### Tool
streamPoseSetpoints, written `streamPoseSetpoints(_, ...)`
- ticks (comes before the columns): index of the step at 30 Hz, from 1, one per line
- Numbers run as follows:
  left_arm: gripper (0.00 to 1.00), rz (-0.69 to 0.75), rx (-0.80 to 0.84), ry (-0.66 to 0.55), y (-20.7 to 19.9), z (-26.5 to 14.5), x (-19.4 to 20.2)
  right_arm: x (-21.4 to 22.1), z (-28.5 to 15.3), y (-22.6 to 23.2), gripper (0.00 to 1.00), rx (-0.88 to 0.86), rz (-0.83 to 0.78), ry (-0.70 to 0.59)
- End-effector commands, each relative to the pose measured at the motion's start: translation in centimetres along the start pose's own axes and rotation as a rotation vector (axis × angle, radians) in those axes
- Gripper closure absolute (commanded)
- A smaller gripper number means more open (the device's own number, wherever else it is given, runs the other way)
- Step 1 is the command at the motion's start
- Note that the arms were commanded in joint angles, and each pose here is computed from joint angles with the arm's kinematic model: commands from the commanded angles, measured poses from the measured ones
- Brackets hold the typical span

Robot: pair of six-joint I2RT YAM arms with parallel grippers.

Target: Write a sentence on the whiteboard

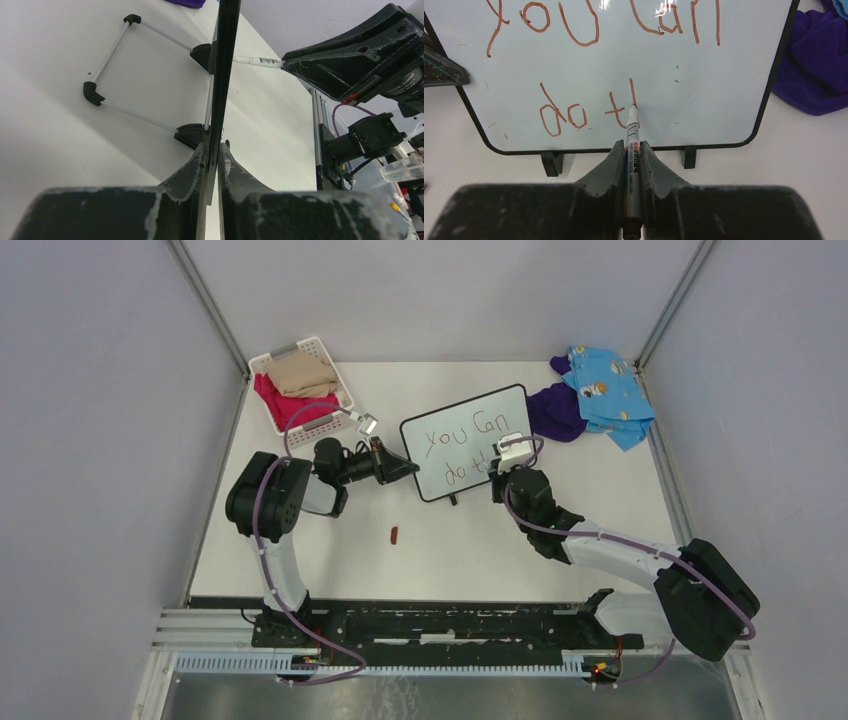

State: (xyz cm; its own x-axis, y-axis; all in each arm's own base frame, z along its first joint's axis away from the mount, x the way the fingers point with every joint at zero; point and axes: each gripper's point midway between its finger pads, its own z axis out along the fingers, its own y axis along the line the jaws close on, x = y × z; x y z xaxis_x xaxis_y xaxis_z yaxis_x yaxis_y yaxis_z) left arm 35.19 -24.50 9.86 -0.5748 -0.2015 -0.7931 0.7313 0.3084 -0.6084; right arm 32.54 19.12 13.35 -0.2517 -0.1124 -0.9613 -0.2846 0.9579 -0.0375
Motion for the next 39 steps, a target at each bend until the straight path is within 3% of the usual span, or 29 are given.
streamPoseSetpoints(1,0.88,-0.058,-0.043,0.06,1.0,-0.1,2.3,-3.0,0.7,0.0,1.0,0.016,0.012,-0.069)
streamPoseSetpoints(39,0.88,-0.055,-0.042,0.062,0.9,-0.1,2.2,1.0,0.1,-1.8,1.0,0.058,0.024,0.004)
